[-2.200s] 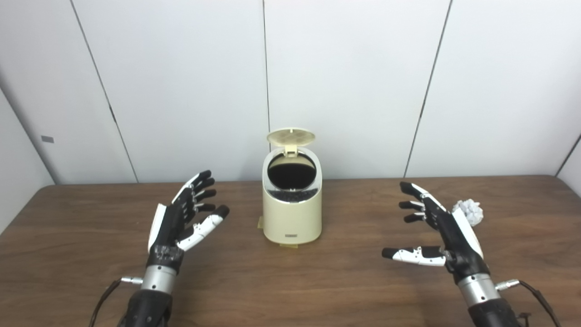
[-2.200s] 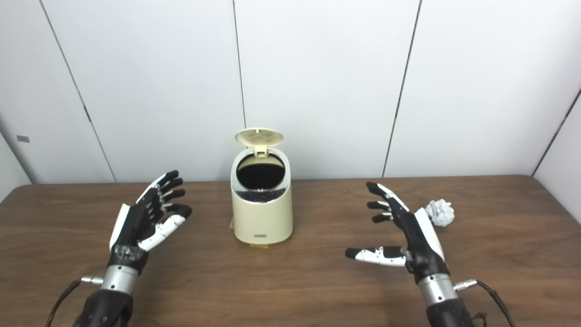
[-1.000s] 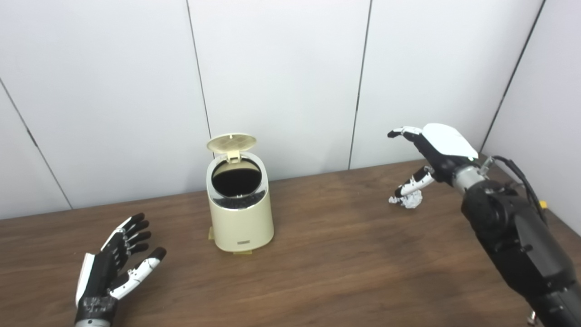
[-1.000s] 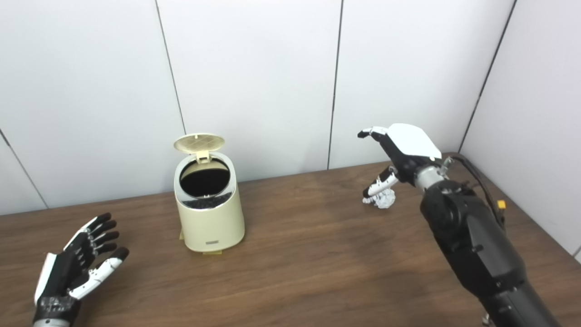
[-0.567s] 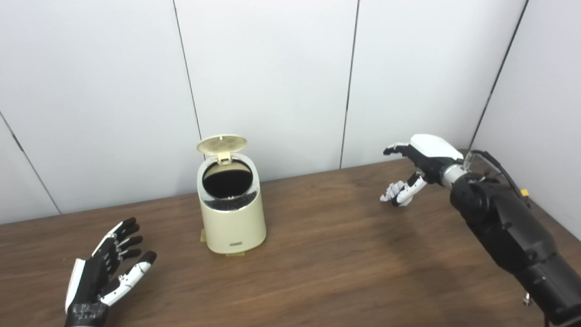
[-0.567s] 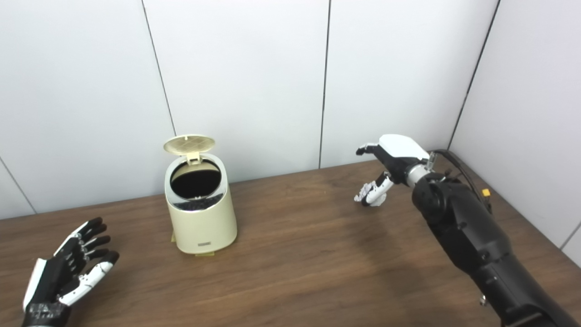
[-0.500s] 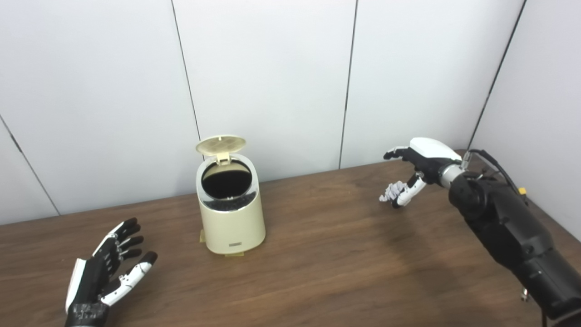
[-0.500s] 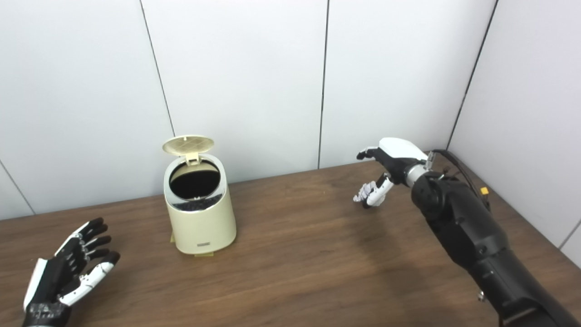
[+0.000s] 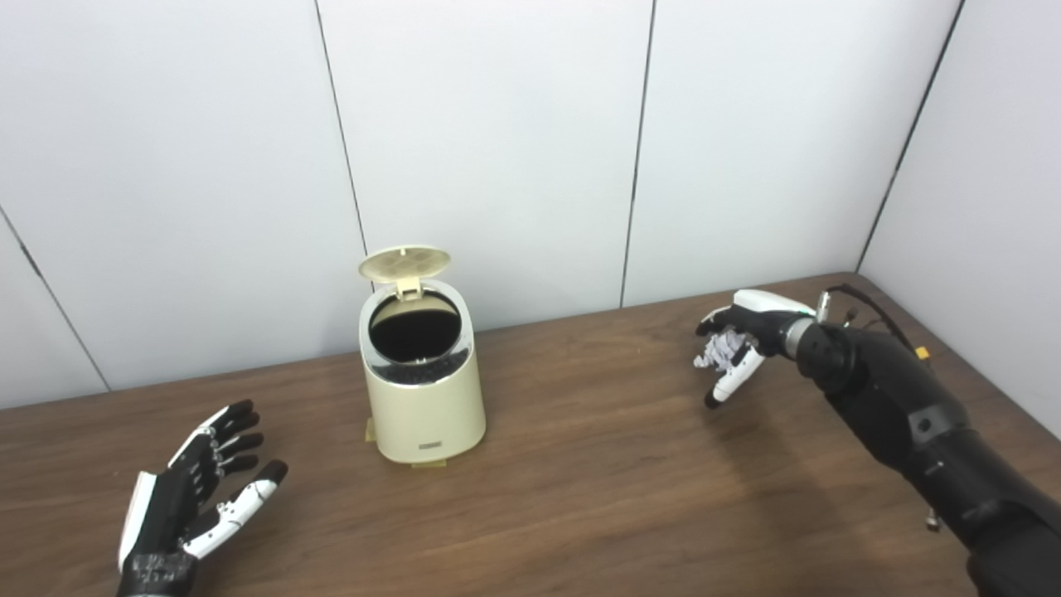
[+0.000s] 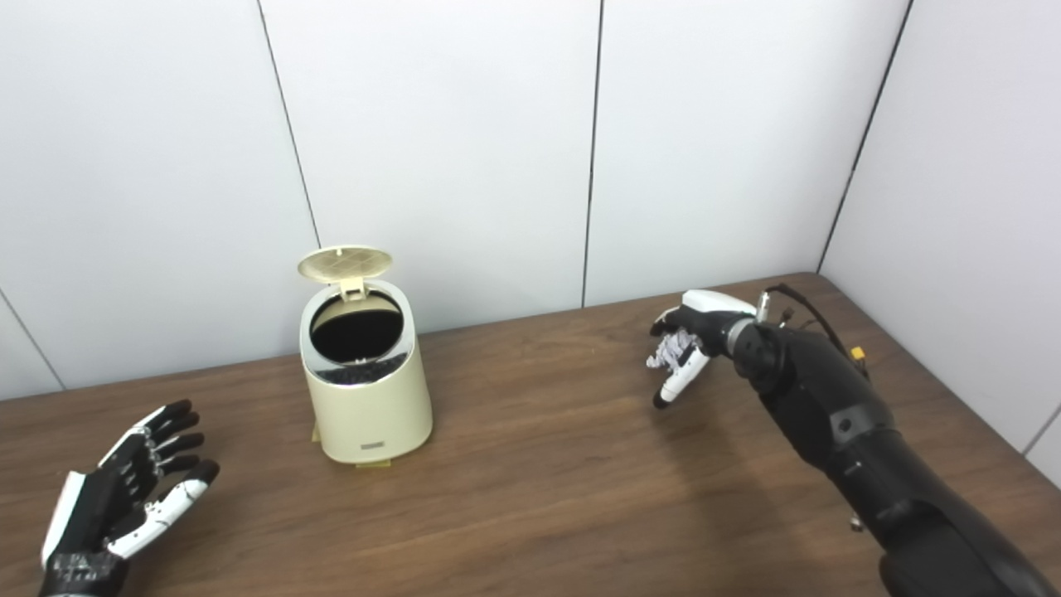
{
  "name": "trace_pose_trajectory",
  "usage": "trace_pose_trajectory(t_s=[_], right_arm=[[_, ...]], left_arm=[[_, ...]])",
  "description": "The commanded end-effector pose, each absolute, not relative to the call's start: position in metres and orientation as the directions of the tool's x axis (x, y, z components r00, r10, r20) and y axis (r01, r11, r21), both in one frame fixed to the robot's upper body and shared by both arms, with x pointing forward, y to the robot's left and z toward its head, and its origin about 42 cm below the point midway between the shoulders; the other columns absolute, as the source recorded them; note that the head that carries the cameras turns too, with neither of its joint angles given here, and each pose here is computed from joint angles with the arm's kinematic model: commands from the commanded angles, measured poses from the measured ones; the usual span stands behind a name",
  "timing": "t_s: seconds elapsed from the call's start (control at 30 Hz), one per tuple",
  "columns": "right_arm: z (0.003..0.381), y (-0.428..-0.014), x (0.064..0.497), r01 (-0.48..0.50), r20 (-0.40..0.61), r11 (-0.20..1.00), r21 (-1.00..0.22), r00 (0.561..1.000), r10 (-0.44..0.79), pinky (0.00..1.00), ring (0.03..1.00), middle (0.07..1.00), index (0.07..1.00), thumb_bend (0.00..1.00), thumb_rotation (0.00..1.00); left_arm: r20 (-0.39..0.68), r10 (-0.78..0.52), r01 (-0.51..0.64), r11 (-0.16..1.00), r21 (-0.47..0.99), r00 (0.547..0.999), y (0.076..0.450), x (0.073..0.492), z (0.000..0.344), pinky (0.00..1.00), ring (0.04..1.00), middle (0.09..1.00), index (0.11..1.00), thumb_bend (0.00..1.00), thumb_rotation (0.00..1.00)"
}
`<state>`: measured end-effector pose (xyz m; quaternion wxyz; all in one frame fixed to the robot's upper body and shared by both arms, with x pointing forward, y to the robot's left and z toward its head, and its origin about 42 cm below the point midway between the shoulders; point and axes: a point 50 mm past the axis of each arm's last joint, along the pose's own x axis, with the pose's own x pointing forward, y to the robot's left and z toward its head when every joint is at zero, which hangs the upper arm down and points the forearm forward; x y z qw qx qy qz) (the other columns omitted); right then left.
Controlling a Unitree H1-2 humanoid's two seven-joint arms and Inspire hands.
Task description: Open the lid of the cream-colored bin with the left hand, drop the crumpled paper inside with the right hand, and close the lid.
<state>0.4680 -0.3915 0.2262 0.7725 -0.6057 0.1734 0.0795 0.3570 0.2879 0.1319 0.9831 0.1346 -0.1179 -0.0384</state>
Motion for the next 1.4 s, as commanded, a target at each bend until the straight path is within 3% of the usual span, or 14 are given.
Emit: trace_pose_trajectory(t_s=[0.0,0.2,0.37,0.43,0.47,0.53,0.6,0.67,0.73,0.8,0.87,1.03,1.13,1.37], right_arm=[[0.257,-0.395,0.482,-0.259,-0.292,0.247,-0.934,0.951,-0.105,0.70,0.845,0.918,0.854,0.90,0.29],[0.251,-0.391,0.483,-0.278,-0.309,0.220,-0.935,0.944,-0.119,0.71,0.870,0.925,0.862,0.87,0.29],[0.248,-0.390,0.483,-0.273,-0.298,0.200,-0.941,0.949,-0.107,0.71,0.838,0.893,0.831,0.83,0.21],[0.249,-0.389,0.482,-0.271,-0.294,0.195,-0.943,0.950,-0.103,0.68,0.773,0.819,0.759,0.78,0.09],[0.250,-0.389,0.481,-0.271,-0.293,0.187,-0.944,0.951,-0.103,0.68,0.770,0.815,0.755,0.77,0.08],[0.250,-0.391,0.481,-0.273,-0.293,0.168,-0.947,0.950,-0.105,0.62,0.668,0.708,0.718,0.74,0.02],[0.252,-0.391,0.480,-0.287,-0.304,0.141,-0.947,0.946,-0.112,0.60,0.624,0.662,0.697,0.72,0.00],[0.253,-0.393,0.479,-0.305,-0.321,0.133,-0.943,0.939,-0.122,0.62,0.612,0.536,0.686,0.60,0.00],[0.254,-0.396,0.478,-0.319,-0.334,0.123,-0.940,0.933,-0.131,0.62,0.594,0.499,0.685,0.57,0.00],[0.255,-0.398,0.477,-0.325,-0.339,0.116,-0.939,0.931,-0.136,0.51,0.495,0.500,0.681,0.55,0.00],[0.257,-0.399,0.475,-0.324,-0.334,0.094,-0.941,0.934,-0.128,0.48,0.445,0.517,0.669,0.53,0.00],[0.258,-0.403,0.473,-0.301,-0.309,0.077,-0.950,0.942,-0.134,0.54,0.429,0.524,0.627,0.53,0.00],[0.255,-0.405,0.472,-0.250,-0.255,0.054,-0.967,0.957,-0.136,0.53,0.476,0.531,0.481,0.52,0.00],[0.252,-0.405,0.469,-0.135,-0.142,0.058,-0.989,0.979,-0.144,0.34,0.403,0.458,0.506,0.52,0.00]], left_arm=[[0.311,-0.138,0.039,0.952,0.304,0.940,0.287,0.366,0.160,0.74,0.790,0.843,0.870,0.68,0.30],[0.314,-0.147,0.044,0.949,0.313,0.938,0.286,0.363,0.165,0.75,0.801,0.850,0.870,0.68,0.28],[0.315,-0.152,0.047,0.948,0.316,0.937,0.287,0.364,0.166,0.73,0.792,0.850,0.869,0.67,0.27],[0.311,-0.152,0.052,0.950,0.308,0.938,0.287,0.364,0.165,0.75,0.801,0.856,0.874,0.66,0.26],[0.308,-0.151,0.052,0.950,0.308,0.939,0.288,0.364,0.165,0.75,0.802,0.856,0.874,0.66,0.26],[0.306,-0.152,0.052,0.949,0.311,0.940,0.288,0.363,0.164,0.76,0.802,0.854,0.876,0.67,0.28],[0.307,-0.154,0.052,0.948,0.314,0.939,0.289,0.363,0.164,0.76,0.800,0.851,0.877,0.67,0.28],[0.308,-0.155,0.052,0.947,0.316,0.939,0.289,0.363,0.163,0.76,0.799,0.849,0.876,0.67,0.27],[0.309,-0.157,0.052,0.946,0.321,0.938,0.290,0.363,0.163,0.75,0.792,0.844,0.873,0.66,0.27],[0.306,-0.157,0.055,0.948,0.315,0.939,0.290,0.363,0.163,0.75,0.793,0.844,0.874,0.67,0.27],[0.305,-0.159,0.059,0.948,0.314,0.939,0.291,0.363,0.163,0.76,0.795,0.844,0.876,0.66,0.26],[0.303,-0.164,0.063,0.946,0.317,0.939,0.291,0.364,0.163,0.76,0.798,0.844,0.879,0.65,0.26],[0.302,-0.167,0.066,0.946,0.317,0.938,0.291,0.365,0.162,0.76,0.799,0.840,0.873,0.66,0.25],[0.300,-0.167,0.067,0.946,0.318,0.939,0.292,0.365,0.162,0.75,0.794,0.840,0.870,0.67,0.27]])
